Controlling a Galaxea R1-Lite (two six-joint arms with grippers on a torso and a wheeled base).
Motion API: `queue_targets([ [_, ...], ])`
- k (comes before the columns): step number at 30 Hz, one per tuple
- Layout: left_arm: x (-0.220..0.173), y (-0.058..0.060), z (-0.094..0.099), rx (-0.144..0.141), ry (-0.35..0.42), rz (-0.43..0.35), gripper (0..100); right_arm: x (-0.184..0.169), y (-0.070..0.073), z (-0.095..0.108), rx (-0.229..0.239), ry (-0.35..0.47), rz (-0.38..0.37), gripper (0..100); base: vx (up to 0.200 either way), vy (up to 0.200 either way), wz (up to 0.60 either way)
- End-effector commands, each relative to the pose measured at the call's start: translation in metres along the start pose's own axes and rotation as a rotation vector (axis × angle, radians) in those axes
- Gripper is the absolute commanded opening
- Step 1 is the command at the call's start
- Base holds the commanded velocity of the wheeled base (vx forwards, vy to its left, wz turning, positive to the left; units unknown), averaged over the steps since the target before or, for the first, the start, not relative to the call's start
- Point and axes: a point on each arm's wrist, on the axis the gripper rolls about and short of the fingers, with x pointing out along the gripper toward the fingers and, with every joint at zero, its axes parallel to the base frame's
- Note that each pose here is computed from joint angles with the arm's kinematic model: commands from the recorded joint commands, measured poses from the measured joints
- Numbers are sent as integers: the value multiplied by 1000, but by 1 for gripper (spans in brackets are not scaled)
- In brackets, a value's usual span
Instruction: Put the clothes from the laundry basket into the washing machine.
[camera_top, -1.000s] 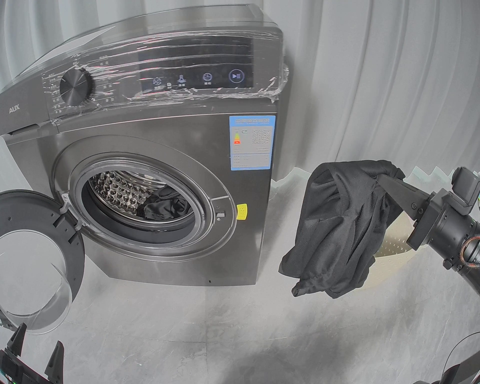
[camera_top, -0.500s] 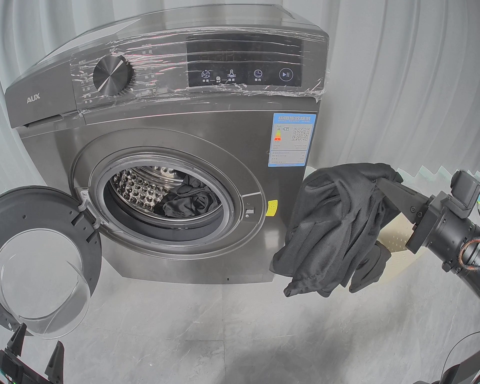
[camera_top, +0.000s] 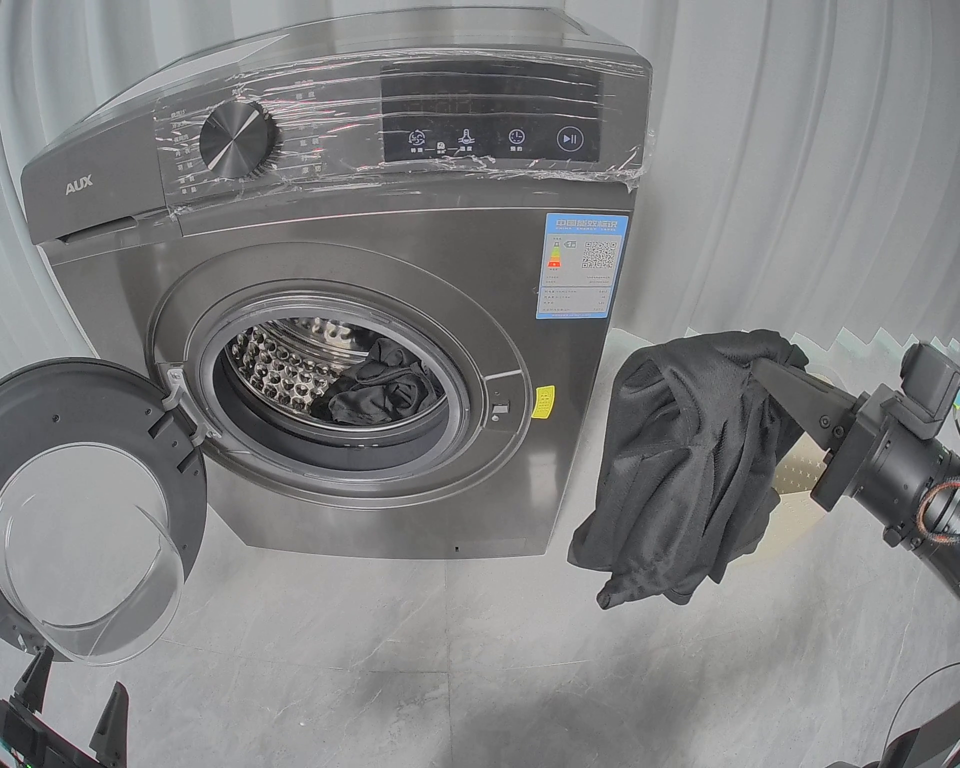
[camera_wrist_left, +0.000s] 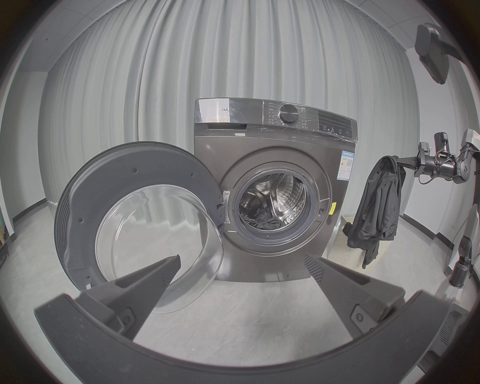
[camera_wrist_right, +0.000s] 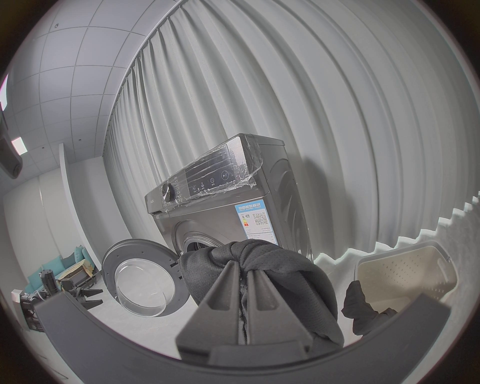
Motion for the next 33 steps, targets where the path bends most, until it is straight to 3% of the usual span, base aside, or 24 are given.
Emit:
queue_targets([
  [1, 0, 0, -4, 0, -2, 1, 100, 0, 0, 0, 0, 1, 0, 0, 0, 200, 0],
  [25, 0, 0, -4, 0, -2, 1, 100, 1, 0, -1, 0, 4, 0, 0, 0, 200, 0],
  [33, 0, 0, -4, 0, -2, 0, 100, 1, 0, -2, 1, 9, -1, 0, 0, 0, 0],
])
